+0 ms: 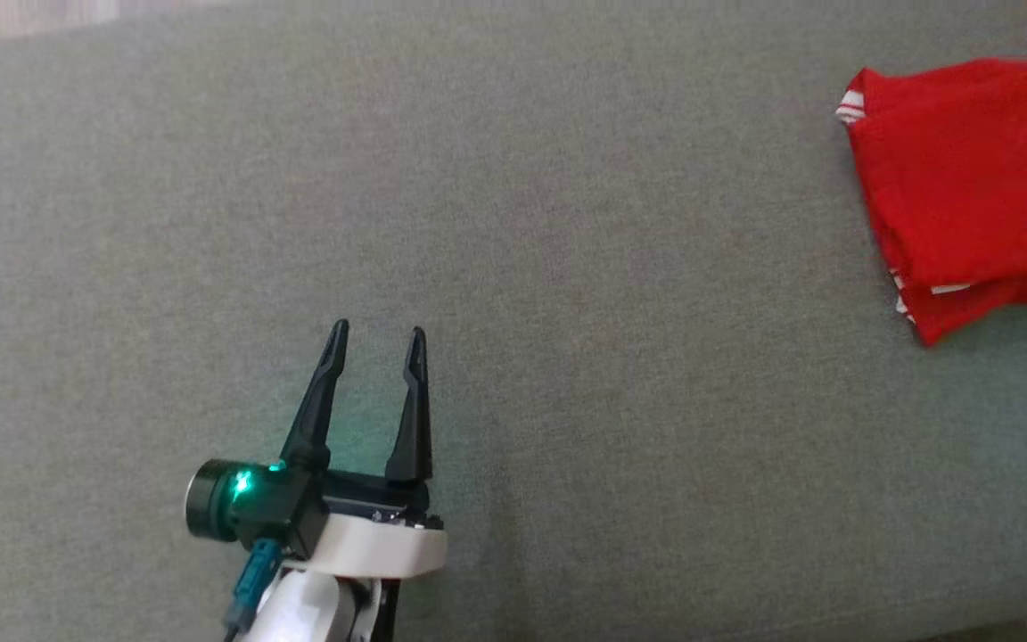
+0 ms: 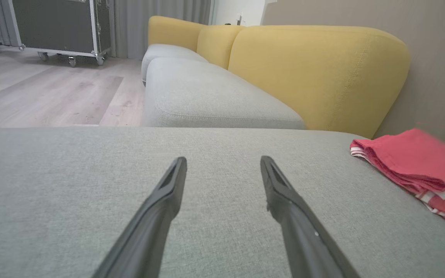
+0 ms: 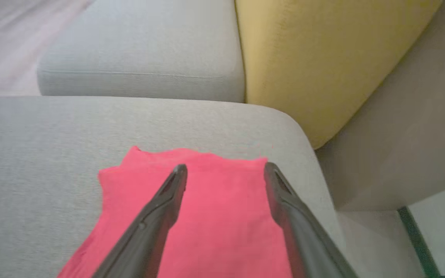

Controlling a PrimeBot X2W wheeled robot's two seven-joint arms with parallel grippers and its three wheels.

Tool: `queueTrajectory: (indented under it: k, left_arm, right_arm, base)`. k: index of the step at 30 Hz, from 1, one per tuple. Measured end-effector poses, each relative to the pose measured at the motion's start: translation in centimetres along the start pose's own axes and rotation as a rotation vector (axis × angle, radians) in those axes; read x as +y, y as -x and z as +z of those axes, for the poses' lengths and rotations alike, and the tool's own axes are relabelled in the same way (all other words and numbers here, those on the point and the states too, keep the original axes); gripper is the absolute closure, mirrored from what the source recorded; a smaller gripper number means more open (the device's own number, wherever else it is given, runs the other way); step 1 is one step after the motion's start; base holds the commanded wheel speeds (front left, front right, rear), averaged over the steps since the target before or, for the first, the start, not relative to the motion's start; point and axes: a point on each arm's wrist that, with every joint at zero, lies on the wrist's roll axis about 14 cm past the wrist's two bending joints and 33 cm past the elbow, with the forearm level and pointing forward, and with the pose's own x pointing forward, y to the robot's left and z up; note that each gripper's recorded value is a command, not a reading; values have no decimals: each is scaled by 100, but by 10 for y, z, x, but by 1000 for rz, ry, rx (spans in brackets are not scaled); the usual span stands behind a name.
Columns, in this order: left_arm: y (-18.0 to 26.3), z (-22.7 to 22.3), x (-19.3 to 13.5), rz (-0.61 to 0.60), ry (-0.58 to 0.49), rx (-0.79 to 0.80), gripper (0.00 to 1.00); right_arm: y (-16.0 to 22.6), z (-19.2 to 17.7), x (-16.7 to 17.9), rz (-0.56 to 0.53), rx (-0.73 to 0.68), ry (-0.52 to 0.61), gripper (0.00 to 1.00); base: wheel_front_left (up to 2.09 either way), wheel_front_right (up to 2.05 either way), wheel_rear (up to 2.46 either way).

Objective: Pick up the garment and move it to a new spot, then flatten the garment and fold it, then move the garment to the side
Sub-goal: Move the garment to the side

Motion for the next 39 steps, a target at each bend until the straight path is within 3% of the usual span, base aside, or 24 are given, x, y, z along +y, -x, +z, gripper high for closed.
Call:
queueTrajectory:
  k: [3,8,17,22,25,30,39]
  left_arm:
    - [4,5,2,11,-17,-11,0]
    - [31,9,3,33,-47,-8,0]
    - [85,23,17,123,-87,-53,0]
    - [111,34,28,180,-93,-98,0]
    - [124,43,39,230,-96,-134,0]
    - [141,56,45,265,-109,-184,0]
    - [153,57,49,284,-123,-198,0]
  right_arm:
    - [-1,-14,34,70,-28,-36,0]
    - [14,-75,121,218,-38,-105,0]
    - [50,-81,211,307,-282,-195,0]
    - [85,-34,226,283,-520,-172,0]
    - [111,-33,232,249,-596,-166,0]
    - [138,-62,242,214,-586,-165,0]
    - [146,-59,235,176,-614,-181,0]
  base:
    - [0,0,0]
    - [0,0,0]
    - [0,0,0]
    - [0,0,0]
    - [0,0,0]
    - [0,0,0]
    - [0,0,0]
